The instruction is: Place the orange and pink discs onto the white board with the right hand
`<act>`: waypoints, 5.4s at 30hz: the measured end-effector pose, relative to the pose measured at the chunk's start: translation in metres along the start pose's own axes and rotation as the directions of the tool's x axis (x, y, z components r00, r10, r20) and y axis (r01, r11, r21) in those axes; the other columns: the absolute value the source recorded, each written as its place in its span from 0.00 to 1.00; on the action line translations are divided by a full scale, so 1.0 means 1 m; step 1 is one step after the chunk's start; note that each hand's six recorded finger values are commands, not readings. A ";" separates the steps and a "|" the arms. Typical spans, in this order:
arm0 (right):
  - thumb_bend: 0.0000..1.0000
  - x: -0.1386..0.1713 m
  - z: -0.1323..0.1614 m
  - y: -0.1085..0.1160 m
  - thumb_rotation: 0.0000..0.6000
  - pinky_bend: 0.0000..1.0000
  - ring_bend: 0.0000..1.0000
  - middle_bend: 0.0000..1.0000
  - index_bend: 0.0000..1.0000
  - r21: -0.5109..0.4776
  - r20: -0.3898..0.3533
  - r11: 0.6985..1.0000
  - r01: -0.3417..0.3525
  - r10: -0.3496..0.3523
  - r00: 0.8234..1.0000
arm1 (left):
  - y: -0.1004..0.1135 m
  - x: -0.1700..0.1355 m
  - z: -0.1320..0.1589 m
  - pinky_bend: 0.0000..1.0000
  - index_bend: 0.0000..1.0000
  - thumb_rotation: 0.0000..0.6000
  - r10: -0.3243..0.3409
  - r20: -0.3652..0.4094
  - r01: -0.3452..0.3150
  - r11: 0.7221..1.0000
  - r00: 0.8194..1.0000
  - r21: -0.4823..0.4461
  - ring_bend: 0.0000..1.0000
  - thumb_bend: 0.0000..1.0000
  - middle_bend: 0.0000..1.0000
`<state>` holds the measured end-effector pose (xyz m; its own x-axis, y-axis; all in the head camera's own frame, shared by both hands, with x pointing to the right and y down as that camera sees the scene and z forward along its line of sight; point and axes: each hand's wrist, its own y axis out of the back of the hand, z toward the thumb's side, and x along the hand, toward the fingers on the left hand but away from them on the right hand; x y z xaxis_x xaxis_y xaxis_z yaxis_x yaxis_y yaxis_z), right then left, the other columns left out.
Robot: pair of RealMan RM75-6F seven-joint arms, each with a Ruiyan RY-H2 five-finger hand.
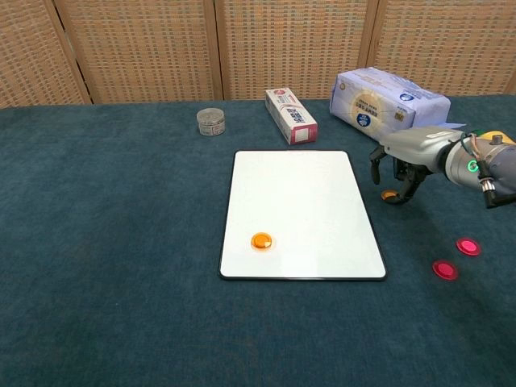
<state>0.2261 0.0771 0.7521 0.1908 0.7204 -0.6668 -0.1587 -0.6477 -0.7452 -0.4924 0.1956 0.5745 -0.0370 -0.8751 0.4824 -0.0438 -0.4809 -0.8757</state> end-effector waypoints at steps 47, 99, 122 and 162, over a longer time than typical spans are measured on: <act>0.36 0.013 0.027 0.012 1.00 1.00 0.95 0.97 0.52 -0.027 -0.096 1.000 0.011 -0.014 0.995 | 0.000 0.001 0.000 0.00 0.00 1.00 -0.003 -0.002 0.003 1.000 1.000 -0.002 0.00 0.00 0.00; 0.34 0.101 -0.008 -0.023 1.00 1.00 0.95 0.97 0.35 0.020 -0.163 1.000 -0.021 0.024 0.986 | 0.001 -0.007 0.006 0.00 0.00 1.00 0.007 0.027 -0.007 1.000 1.000 -0.002 0.00 0.00 0.00; 0.34 0.104 -0.047 -0.046 1.00 1.00 0.95 0.97 0.39 0.020 -0.118 0.999 -0.034 0.036 0.992 | 0.000 -0.006 0.006 0.00 0.00 1.00 0.006 0.021 -0.006 1.000 1.000 0.001 0.00 0.00 0.00; 0.36 0.101 -0.067 -0.054 1.00 1.00 0.95 0.97 0.52 0.009 -0.078 0.998 -0.064 0.065 0.995 | 0.000 -0.006 0.006 0.00 0.00 1.00 0.006 0.020 -0.006 1.000 1.000 0.004 0.00 0.00 0.00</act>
<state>0.3184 0.1684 0.7257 0.2553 0.6554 -0.7108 -0.1795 -0.6902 -0.7010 -0.4857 0.2008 0.5718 -0.0177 -0.8789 0.4767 -0.0399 -0.4758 -0.8786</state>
